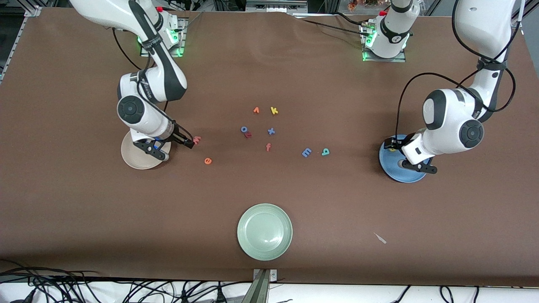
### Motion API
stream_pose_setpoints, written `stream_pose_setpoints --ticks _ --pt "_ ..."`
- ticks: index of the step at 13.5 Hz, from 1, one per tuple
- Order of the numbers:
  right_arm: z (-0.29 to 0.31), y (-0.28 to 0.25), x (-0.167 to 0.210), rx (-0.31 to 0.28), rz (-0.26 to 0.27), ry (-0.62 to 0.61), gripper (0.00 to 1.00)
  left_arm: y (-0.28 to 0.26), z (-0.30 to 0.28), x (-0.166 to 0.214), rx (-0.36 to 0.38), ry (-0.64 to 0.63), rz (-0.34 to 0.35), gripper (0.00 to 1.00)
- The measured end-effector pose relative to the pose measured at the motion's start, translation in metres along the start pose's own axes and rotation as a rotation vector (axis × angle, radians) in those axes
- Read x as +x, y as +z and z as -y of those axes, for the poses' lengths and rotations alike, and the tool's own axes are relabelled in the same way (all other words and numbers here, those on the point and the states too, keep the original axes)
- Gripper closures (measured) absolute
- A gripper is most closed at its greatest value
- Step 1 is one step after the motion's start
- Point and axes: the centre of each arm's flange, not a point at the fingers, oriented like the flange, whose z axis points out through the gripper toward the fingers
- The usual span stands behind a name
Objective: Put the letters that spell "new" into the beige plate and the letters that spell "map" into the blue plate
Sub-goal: 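Grasp the w with the right gripper while the left gripper grasps the 3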
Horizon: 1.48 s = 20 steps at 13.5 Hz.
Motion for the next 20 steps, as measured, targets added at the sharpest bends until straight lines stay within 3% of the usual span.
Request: stream_pose_setpoints --ticks 3,7,13,14,16,18,19,20 --pt "0.006 0.019 -0.019 0.028 -0.018 0.057 0.0 -0.003 -0.057 0.015 -0.009 0.065 -0.07 0.27" --pt "0.007 0.053 -0.038 0.044 -0.028 0.077 0.0 0.025 -0.148 0.03 -0.082 0.038 -0.14 0.29" --pt "0.008 0.067 -0.036 0.054 -0.039 0.08 0.09 0.088 -0.284 0.039 -0.086 0.029 -0.151 0.27" --pt "0.008 0.068 -0.036 0.054 -0.04 0.08 0.19 0.093 -0.292 0.04 -0.084 0.042 -0.154 0.27" --pt "0.008 0.069 -0.036 0.055 -0.041 0.08 0.26 0.101 -0.295 0.042 -0.066 0.067 -0.167 0.27" --pt "0.008 0.07 -0.036 0.056 -0.042 0.08 0.46 0.106 -0.294 0.042 -0.047 0.085 -0.163 0.26" --pt "0.008 0.07 -0.036 0.059 -0.044 0.08 0.48 0.109 -0.294 0.042 -0.045 0.085 -0.159 0.26" --pt "0.008 0.069 -0.035 0.061 -0.045 0.079 0.58 0.113 -0.293 0.041 -0.043 0.085 -0.155 0.26"
